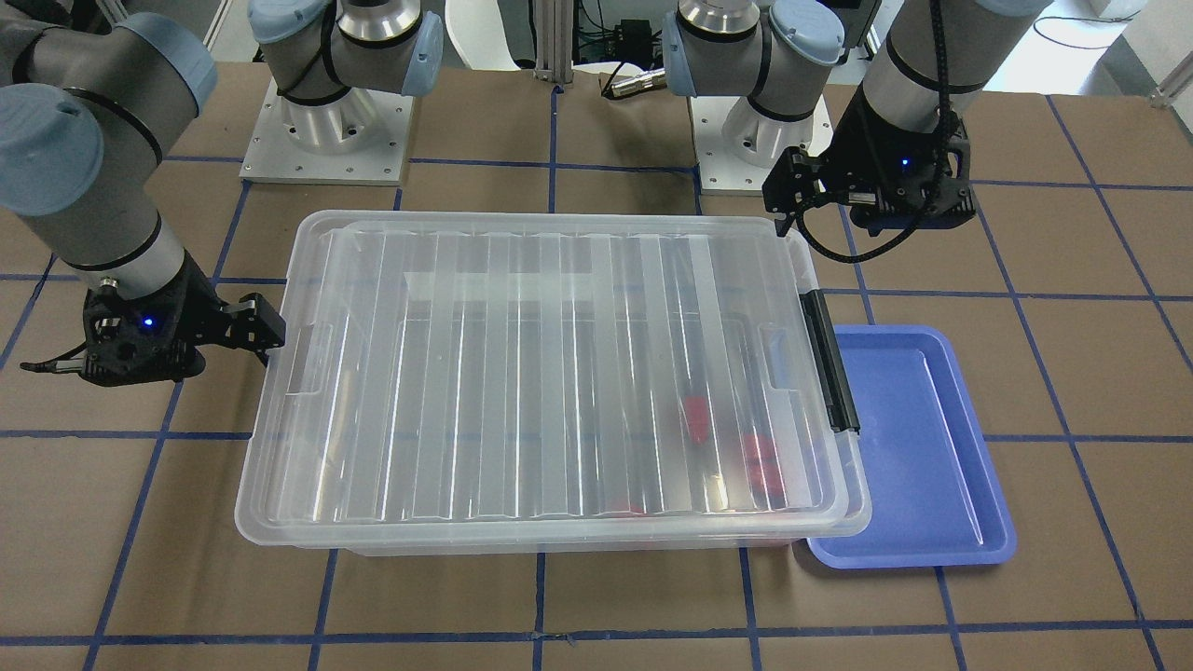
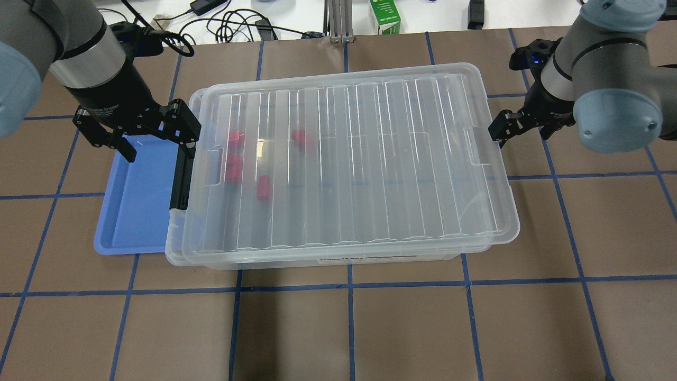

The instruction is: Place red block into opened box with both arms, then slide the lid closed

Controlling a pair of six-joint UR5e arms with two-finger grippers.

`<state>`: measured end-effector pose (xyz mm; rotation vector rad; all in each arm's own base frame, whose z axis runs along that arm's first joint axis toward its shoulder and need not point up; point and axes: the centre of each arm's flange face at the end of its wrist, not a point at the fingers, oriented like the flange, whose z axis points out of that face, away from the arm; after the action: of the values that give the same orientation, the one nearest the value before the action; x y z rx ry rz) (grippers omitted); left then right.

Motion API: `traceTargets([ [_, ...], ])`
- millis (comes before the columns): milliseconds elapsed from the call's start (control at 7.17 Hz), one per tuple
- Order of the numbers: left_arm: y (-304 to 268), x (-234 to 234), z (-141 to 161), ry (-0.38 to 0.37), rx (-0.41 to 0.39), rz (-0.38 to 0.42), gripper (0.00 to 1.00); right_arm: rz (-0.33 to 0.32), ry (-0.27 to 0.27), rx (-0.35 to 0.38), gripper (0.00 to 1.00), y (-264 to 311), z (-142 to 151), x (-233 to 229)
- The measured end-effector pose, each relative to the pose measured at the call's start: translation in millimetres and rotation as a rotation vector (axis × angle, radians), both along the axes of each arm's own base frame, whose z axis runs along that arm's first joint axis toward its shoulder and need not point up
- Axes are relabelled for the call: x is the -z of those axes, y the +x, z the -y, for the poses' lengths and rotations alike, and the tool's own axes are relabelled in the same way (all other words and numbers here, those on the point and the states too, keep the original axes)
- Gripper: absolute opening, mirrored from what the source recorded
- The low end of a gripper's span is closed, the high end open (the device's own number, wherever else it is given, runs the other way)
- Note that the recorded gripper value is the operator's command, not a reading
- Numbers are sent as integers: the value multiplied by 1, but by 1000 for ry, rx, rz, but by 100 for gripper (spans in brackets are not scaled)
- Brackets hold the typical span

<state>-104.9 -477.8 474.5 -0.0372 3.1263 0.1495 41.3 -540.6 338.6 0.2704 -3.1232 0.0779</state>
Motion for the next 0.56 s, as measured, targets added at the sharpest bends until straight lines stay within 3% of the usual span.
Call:
traceTargets([
  [279, -1, 2, 1, 1, -6, -6, 100, 1, -9, -8, 100, 1, 3, -3],
  [558, -2, 2, 1, 2, -5, -6, 100, -8, -49, -7, 100, -4, 13, -35],
])
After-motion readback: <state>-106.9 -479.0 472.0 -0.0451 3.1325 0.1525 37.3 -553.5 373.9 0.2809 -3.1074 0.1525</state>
